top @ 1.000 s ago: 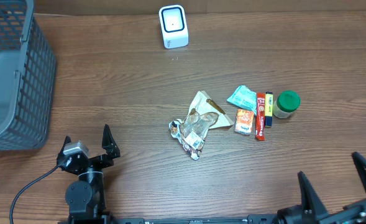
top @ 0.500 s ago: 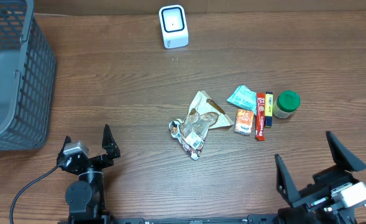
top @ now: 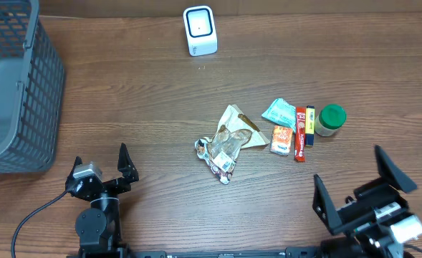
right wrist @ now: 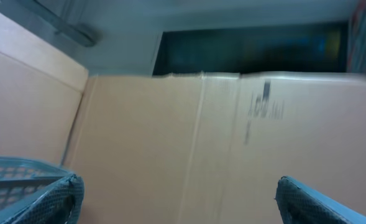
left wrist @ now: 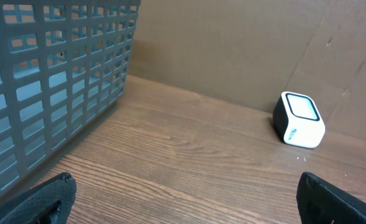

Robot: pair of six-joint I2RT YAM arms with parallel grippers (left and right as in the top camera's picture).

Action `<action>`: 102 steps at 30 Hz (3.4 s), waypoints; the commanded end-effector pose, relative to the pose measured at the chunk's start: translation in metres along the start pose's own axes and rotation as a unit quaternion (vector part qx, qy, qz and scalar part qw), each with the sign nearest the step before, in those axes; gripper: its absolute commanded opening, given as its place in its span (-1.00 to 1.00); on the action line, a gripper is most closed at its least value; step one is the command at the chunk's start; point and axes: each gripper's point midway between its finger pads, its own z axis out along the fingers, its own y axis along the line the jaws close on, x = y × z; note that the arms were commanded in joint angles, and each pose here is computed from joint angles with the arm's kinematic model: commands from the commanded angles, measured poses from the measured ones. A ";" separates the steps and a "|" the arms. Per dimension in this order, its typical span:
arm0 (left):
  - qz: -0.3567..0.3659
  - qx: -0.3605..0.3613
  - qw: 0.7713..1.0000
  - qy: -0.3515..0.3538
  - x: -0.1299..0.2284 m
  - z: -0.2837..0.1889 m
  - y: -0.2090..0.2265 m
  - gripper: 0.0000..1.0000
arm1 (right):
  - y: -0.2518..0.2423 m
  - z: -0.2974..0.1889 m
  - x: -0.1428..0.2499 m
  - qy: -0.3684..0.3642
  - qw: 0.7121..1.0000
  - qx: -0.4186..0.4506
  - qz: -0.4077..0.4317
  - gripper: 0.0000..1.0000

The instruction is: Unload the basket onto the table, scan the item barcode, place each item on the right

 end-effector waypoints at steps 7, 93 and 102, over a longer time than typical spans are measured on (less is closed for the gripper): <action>0.009 0.006 1.000 -0.002 0.000 0.000 -0.002 1.00 | 0.000 -0.008 0.068 0.021 0.994 0.009 0.111 1.00; 0.009 0.006 1.000 -0.002 0.000 0.000 -0.002 1.00 | 0.005 -0.065 0.241 0.298 0.943 0.057 0.135 1.00; 0.009 0.006 1.000 -0.002 0.000 0.000 -0.002 1.00 | 0.005 -0.065 0.241 0.298 0.943 0.057 0.135 1.00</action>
